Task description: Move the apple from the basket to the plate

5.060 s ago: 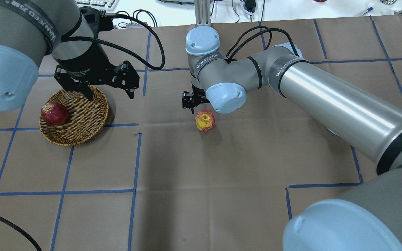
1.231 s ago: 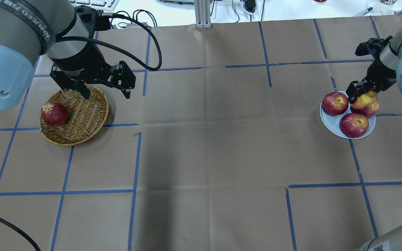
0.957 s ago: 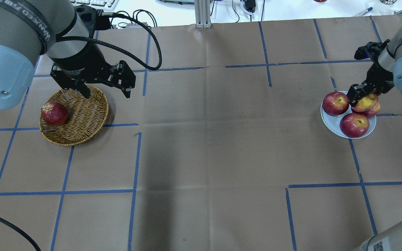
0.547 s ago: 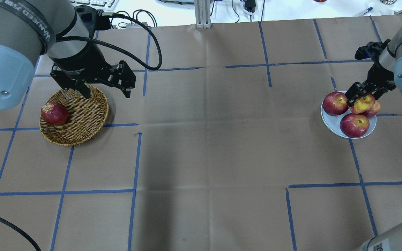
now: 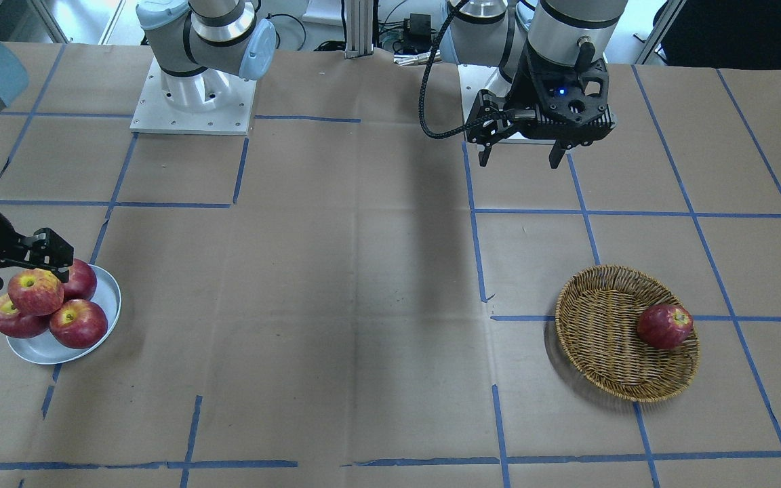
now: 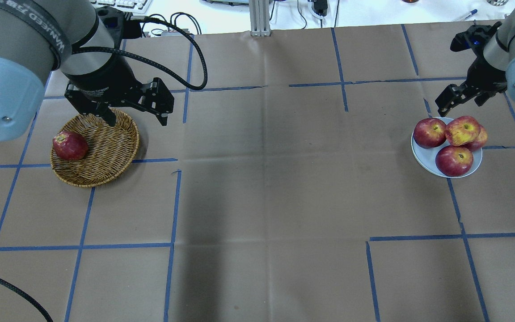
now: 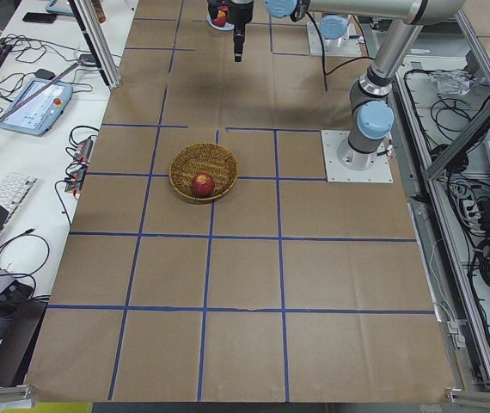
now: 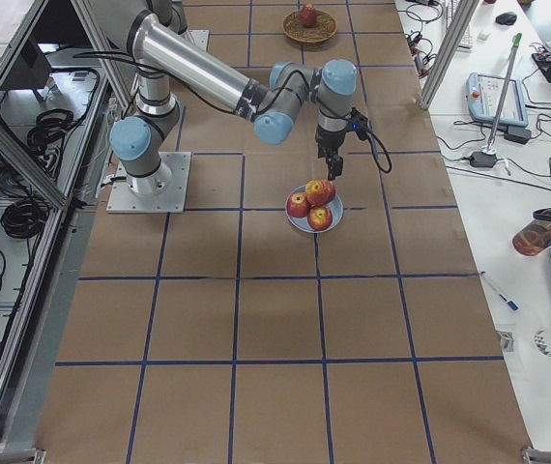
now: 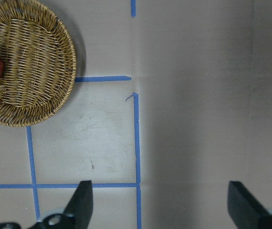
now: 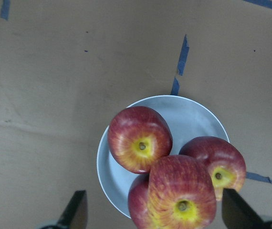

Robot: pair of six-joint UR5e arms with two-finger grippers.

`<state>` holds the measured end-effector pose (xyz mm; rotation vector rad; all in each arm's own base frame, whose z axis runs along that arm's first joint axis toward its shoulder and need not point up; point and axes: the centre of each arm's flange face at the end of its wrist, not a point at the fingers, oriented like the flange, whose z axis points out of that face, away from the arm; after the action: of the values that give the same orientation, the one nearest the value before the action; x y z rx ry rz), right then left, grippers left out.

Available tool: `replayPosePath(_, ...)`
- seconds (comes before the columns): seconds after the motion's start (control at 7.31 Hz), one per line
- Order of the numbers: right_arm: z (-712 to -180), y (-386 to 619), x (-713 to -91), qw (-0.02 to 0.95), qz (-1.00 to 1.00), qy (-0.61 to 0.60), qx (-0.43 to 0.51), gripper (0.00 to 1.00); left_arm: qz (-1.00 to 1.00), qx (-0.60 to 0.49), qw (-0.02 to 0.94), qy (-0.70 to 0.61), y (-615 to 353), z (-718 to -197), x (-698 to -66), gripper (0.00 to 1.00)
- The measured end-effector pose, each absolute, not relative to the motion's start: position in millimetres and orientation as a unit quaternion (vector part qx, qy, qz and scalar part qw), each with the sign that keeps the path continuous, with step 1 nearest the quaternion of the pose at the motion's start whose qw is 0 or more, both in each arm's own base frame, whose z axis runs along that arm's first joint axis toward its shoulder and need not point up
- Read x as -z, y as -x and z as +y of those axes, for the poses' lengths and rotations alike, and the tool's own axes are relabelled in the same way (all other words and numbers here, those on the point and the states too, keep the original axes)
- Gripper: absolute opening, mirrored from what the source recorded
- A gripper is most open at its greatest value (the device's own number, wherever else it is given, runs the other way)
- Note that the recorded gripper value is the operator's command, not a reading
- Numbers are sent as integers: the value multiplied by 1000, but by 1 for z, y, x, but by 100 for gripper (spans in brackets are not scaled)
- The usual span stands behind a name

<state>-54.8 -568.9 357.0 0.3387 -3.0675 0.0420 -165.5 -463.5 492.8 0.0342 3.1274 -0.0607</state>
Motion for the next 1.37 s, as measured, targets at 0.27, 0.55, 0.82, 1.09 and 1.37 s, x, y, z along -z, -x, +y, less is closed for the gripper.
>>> replayPosePath(0.27, -560, -11, -418, 17, -998, -59, 8, 100, 1000, 20, 7, -11, 165, -464, -493, 99)
replayPosePath(0.55, -544, -88, -460, 16, -999, -36, 25, 100, 1000, 19, 7, -11, 165, -464, -493, 99)
replayPosePath(0.82, -524, -117, -484, 17, -999, -33, 20, 100, 1000, 19, 7, -11, 165, -464, -493, 99)
replayPosePath(1.09, -519, -122, -488, 17, -999, -34, 19, 100, 1000, 19, 7, -11, 165, -463, -493, 99)
replayPosePath(1.37, -520, -123, -486, 17, -999, -34, 20, 100, 1000, 19, 7, -11, 165, -463, -493, 99)
